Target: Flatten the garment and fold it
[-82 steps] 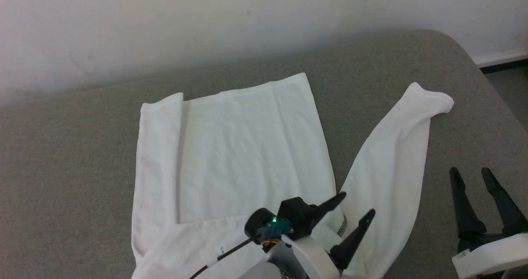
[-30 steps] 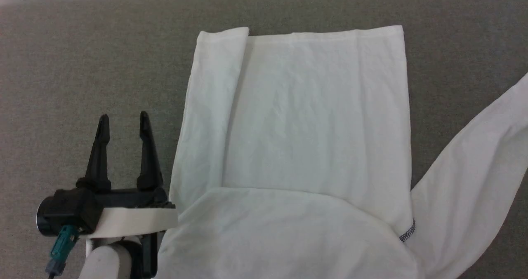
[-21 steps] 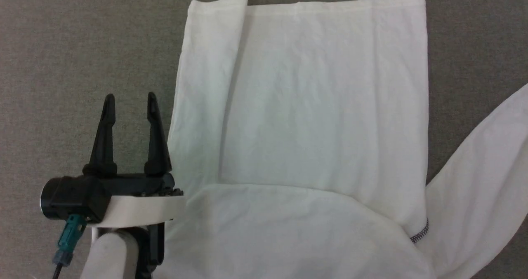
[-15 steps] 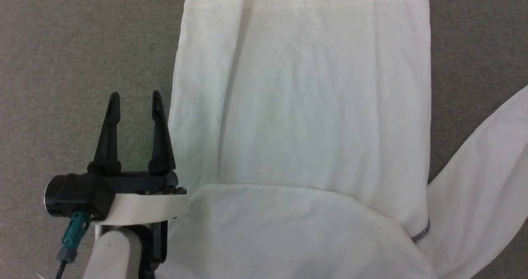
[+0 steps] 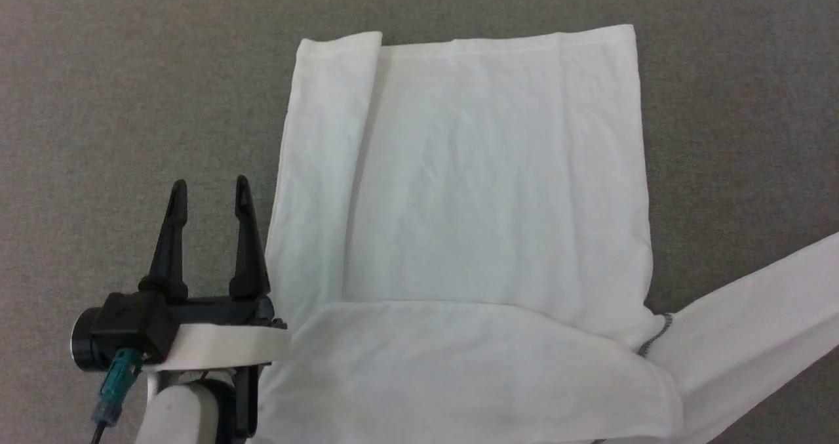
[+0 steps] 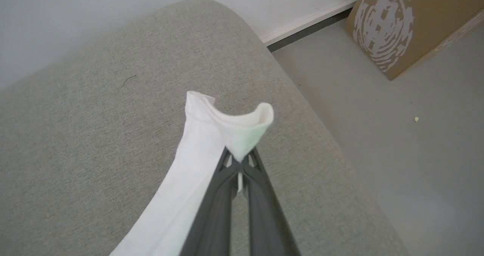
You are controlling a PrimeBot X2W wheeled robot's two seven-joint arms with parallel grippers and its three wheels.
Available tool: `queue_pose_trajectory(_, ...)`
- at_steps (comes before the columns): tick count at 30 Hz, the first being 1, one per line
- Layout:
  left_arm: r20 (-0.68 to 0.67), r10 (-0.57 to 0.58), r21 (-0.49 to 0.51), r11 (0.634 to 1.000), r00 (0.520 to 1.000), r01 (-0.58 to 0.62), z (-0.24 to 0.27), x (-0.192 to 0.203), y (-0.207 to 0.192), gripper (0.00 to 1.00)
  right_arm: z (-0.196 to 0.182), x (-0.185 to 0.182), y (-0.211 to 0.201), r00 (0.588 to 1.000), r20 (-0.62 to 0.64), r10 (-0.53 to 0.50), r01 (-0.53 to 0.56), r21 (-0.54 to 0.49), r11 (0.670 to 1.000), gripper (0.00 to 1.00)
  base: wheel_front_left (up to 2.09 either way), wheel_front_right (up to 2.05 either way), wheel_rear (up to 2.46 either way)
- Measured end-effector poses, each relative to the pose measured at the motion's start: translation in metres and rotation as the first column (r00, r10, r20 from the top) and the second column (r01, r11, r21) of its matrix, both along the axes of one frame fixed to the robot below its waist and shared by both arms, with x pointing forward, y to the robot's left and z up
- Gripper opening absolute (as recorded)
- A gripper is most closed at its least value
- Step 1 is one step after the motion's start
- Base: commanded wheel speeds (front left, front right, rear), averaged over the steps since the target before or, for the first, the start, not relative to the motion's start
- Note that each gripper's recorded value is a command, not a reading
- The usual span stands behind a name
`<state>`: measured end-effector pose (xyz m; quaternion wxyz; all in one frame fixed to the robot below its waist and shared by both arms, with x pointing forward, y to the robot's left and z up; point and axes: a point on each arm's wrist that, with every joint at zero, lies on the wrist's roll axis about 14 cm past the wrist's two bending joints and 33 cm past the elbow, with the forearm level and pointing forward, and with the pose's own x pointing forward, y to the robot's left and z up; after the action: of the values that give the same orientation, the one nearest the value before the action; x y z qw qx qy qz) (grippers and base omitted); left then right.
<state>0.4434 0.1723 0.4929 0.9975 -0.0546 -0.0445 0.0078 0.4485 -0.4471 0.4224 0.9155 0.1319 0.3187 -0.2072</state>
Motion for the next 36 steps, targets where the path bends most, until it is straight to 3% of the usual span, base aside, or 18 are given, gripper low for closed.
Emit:
queue_pose_trajectory(5, 0.016, 0.000, -0.006, 1.000, 1.000, 0.000, 0.011, -0.012, 0.002, 1.00, 0.050, -0.034, -0.050, 0.994, 0.073, -0.075, 0.084, -0.114, 0.990, 0.00, 0.00, 0.00, 0.00)
queue_pose_trajectory(10, 0.029, 0.008, -0.013, 1.000, 1.000, -0.008, 0.020, -0.026, 0.005, 1.00, 0.069, -0.058, -0.055, 0.992, 0.101, -0.071, 0.084, -0.132, 0.988, 0.00, 0.00, 0.00, 0.00)
queue_pose_trajectory(15, 0.038, 0.001, -0.021, 1.000, 0.999, 0.000, 0.027, -0.038, 0.006, 1.00, 0.072, -0.051, -0.004, 0.985, 0.167, 0.053, -0.045, -0.049, 0.998, 0.00, 0.00, 0.00, 0.00)
queue_pose_trajectory(19, 0.054, -0.005, -0.028, 1.000, 0.999, 0.007, 0.034, -0.049, 0.007, 1.00, 0.063, -0.050, 0.072, 0.955, 0.197, 0.223, -0.238, 0.052, 0.970, 0.00, 0.00, 0.00, 0.00)
queue_pose_trajectory(22, 0.069, -0.010, -0.029, 1.000, 0.998, 0.012, 0.042, -0.057, 0.008, 1.00, 0.059, -0.056, 0.134, 0.911, 0.246, 0.331, -0.369, 0.125, 0.921, 0.00, 0.00, 0.00, 0.00)
queue_pose_trajectory(29, 0.098, -0.001, -0.024, 1.000, 0.995, 0.003, 0.056, -0.072, 0.014, 1.00, 0.073, -0.066, 0.270, 0.779, 0.415, 0.470, -0.596, 0.255, 0.761, 0.00, 0.00, 0.00, 0.00)
queue_pose_trajectory(36, 0.085, 0.012, -0.025, 1.000, 0.996, -0.010, 0.054, -0.077, 0.021, 1.00, 0.080, -0.081, 0.397, 0.648, 0.501, 0.574, -0.760, 0.373, 0.532, 0.00, 0.00, 0.00, 0.00)
